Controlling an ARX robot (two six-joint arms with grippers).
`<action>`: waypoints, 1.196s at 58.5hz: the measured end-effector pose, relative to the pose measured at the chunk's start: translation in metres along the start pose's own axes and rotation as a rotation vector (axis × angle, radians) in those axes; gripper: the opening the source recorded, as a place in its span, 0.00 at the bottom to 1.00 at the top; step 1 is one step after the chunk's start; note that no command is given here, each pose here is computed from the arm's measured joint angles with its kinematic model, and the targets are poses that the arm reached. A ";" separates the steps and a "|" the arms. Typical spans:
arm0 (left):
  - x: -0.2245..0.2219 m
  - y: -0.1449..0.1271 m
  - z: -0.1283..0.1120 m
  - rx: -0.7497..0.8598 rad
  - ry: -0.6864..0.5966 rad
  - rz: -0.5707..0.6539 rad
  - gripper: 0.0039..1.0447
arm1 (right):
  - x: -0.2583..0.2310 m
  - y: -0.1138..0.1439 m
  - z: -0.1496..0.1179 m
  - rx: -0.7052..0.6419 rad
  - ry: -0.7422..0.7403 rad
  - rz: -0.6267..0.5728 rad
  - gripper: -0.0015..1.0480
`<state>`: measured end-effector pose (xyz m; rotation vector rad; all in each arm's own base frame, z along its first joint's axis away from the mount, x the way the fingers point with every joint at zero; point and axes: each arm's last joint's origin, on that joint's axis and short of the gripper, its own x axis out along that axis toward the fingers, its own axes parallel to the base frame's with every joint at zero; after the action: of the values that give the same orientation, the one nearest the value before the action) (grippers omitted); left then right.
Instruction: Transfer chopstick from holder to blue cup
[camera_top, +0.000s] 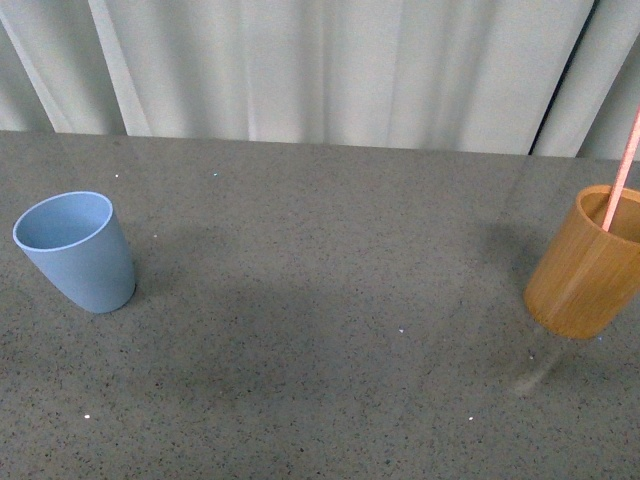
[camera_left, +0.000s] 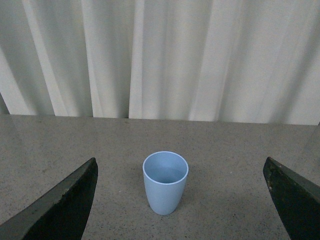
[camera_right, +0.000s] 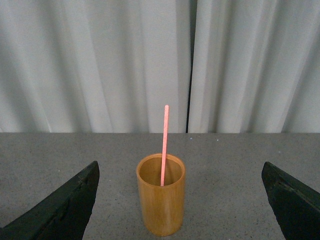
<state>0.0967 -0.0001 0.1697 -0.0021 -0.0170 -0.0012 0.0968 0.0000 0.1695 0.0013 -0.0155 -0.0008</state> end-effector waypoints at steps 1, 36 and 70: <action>0.000 0.000 0.000 0.000 0.000 0.000 0.94 | 0.000 0.000 0.000 0.000 0.000 0.000 0.90; 0.000 0.000 0.000 0.000 0.000 0.000 0.94 | 0.000 0.000 0.000 0.000 0.000 0.000 0.90; 0.001 0.000 -0.002 -0.012 0.081 -0.001 0.94 | 0.000 0.000 0.000 0.000 0.000 0.000 0.90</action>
<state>0.0974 0.0003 0.1680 -0.0136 0.0635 -0.0026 0.0968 0.0000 0.1695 0.0014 -0.0155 -0.0011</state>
